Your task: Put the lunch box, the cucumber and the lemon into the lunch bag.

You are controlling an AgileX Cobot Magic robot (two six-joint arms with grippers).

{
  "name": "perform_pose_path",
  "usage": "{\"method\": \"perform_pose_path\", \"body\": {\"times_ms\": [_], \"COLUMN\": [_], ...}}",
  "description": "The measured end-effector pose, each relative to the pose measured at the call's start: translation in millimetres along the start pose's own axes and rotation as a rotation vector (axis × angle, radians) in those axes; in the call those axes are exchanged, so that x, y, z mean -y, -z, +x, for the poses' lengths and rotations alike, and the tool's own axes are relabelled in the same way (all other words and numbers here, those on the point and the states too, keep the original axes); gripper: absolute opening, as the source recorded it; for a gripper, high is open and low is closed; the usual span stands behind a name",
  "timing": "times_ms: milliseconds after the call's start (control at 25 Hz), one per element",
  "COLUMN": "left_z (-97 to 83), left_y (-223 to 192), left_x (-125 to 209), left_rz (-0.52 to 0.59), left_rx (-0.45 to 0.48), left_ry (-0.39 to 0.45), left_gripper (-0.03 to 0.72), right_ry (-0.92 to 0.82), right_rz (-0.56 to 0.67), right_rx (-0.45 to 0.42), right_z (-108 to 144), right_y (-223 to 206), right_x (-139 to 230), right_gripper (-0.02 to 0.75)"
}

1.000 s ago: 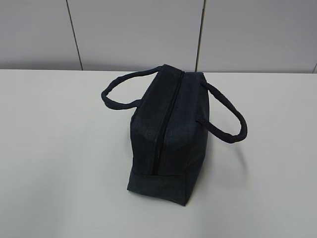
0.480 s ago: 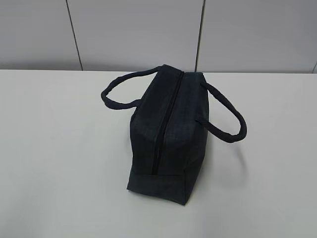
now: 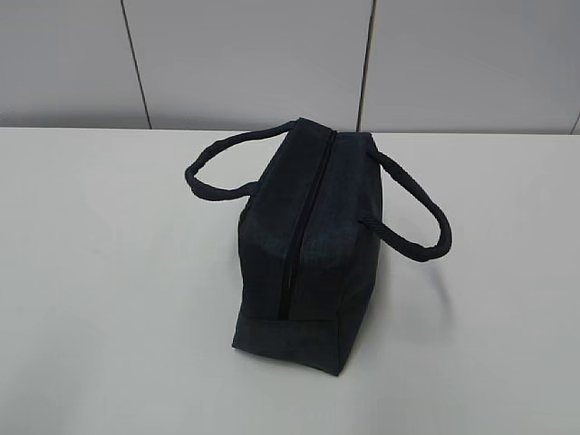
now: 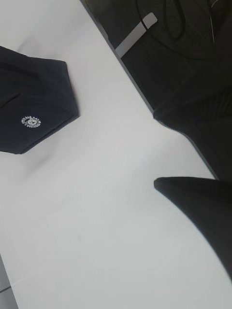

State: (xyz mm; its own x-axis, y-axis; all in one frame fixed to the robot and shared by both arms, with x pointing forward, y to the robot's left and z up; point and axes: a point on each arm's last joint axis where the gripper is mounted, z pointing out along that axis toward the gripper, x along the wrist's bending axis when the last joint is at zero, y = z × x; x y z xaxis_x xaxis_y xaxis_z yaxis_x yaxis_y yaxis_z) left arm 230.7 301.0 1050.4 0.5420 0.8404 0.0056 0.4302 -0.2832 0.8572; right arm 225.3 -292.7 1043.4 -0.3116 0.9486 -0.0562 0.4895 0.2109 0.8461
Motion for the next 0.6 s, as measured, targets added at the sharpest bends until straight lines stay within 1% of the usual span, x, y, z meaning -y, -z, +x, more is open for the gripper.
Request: {"method": "perform_pose_path", "body": {"times_ms": [520, 600], "left_z": [0.2, 0.9], "left_y": [-0.9, -0.9], "left_x": [-0.5, -0.7], "left_rz": [-0.01, -0.011], "left_rx": [-0.002, -0.023], "left_ry": [-0.001, 0.003], "left_gripper": [0.247, 0.244], "right_ry": [-0.006, -0.006], "right_rz": [-0.006, -0.006], "right_rx": [-0.014, -0.014], "right_z": [1.2, 1.2], "right_y": [0.0, 0.0], "right_x": [-0.6, -0.6], "right_gripper": [0.383, 0.383]}}
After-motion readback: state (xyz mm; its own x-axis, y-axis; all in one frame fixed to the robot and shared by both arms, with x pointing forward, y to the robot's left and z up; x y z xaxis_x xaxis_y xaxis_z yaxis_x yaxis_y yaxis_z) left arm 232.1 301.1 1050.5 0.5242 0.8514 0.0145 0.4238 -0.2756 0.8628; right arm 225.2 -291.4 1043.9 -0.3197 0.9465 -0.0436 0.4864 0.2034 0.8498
